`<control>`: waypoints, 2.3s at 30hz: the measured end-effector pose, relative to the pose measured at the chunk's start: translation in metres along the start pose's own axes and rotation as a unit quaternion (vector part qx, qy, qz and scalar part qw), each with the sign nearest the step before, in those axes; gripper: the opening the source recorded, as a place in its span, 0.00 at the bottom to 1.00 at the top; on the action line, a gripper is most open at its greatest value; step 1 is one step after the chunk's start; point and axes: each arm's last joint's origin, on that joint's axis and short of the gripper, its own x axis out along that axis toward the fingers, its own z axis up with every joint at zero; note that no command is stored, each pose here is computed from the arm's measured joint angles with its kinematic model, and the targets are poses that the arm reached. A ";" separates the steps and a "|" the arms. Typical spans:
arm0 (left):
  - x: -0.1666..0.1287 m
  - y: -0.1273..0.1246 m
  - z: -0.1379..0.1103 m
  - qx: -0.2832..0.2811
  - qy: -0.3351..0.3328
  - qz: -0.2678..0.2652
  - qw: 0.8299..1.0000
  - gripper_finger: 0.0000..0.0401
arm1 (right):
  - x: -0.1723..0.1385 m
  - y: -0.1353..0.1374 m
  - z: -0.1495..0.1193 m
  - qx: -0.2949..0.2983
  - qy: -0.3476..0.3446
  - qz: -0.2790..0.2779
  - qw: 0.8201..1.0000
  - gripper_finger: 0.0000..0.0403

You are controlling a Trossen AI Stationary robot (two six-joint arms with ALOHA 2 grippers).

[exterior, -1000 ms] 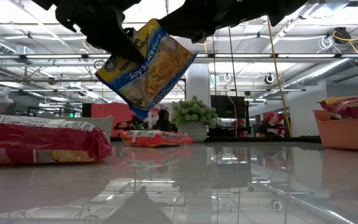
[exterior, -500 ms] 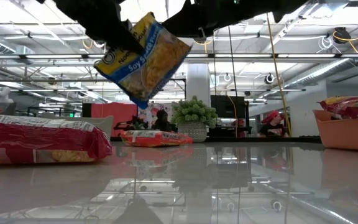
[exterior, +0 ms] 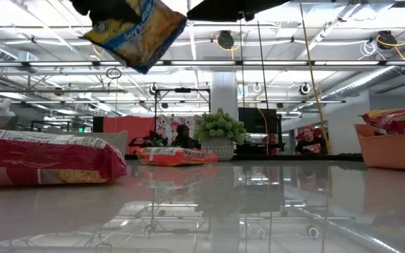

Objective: Sort Maruchan noodles
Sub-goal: Put the blue bag into the white bin

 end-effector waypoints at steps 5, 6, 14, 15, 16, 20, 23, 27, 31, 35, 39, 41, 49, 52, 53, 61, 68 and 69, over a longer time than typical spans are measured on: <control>-0.011 0.006 -0.011 -0.011 -0.036 -0.003 0.999 0.32 | -0.004 0.007 0.007 -0.008 -0.020 -0.004 1.000 0.33; -0.012 0.008 -0.016 -0.013 -0.038 -0.002 0.999 0.32 | -0.005 0.008 0.008 -0.015 -0.020 -0.014 1.000 0.33; -0.018 0.029 -0.031 -0.090 -0.139 -0.017 0.986 0.32 | -0.002 0.000 0.009 0.081 -0.030 -0.057 0.995 0.33; -0.017 0.031 -0.031 -0.106 -0.163 -0.028 0.981 0.32 | 0.000 -0.005 0.009 0.124 -0.036 -0.065 0.989 0.33; -0.016 0.033 -0.032 -0.119 -0.184 -0.041 0.975 0.32 | 0.002 -0.010 0.008 0.156 -0.042 -0.067 0.985 0.33; -0.010 0.042 -0.043 -0.160 -0.214 -0.080 0.960 0.32 | 0.006 -0.018 0.005 0.175 -0.058 -0.014 0.983 0.33; -0.008 0.046 -0.047 -0.161 -0.225 -0.112 0.954 0.32 | 0.007 -0.017 0.000 0.203 -0.047 -0.007 0.978 0.33; -0.008 0.049 -0.048 -0.157 -0.233 -0.138 0.950 0.32 | 0.010 -0.024 -0.011 0.308 -0.051 -0.009 0.950 0.33; -0.006 0.049 -0.048 -0.156 -0.230 -0.134 0.951 0.32 | 0.010 -0.031 -0.020 0.363 -0.080 0.017 0.928 0.33; 0.000 0.050 -0.049 -0.158 -0.221 -0.133 0.953 0.32 | 0.009 -0.033 -0.030 0.384 -0.095 0.036 0.918 0.37; 0.009 0.050 -0.050 -0.165 -0.215 -0.133 0.953 0.32 | 0.009 -0.034 -0.035 0.370 -0.091 0.037 0.924 0.43; 0.011 0.050 -0.049 -0.165 -0.220 -0.135 0.952 0.32 | 0.009 -0.034 -0.035 0.332 -0.094 0.034 0.938 0.46; 0.011 0.060 -0.049 -0.231 -0.227 -0.092 0.942 0.32 | 0.003 -0.014 -0.035 0.059 -0.037 -0.032 0.997 0.52; 0.012 0.061 -0.052 -0.236 -0.208 -0.093 0.945 0.32 | 0.000 -0.004 -0.034 -0.053 -0.028 -0.025 0.998 0.52; 0.013 0.061 -0.053 -0.241 -0.202 -0.093 0.945 0.32 | -0.001 -0.001 -0.032 -0.093 -0.030 -0.022 0.995 0.52; 0.013 0.059 -0.053 -0.296 -0.187 -0.128 0.928 0.32 | -0.013 0.022 -0.021 -0.310 -0.058 -0.009 0.949 0.52; 0.015 0.054 -0.054 -0.344 -0.171 -0.151 0.911 0.32 | -0.020 0.031 -0.009 -0.366 -0.084 -0.037 0.926 0.52; 0.015 0.053 -0.054 -0.347 -0.170 -0.153 0.910 0.32 | -0.020 0.032 -0.007 -0.371 -0.080 -0.043 0.924 0.52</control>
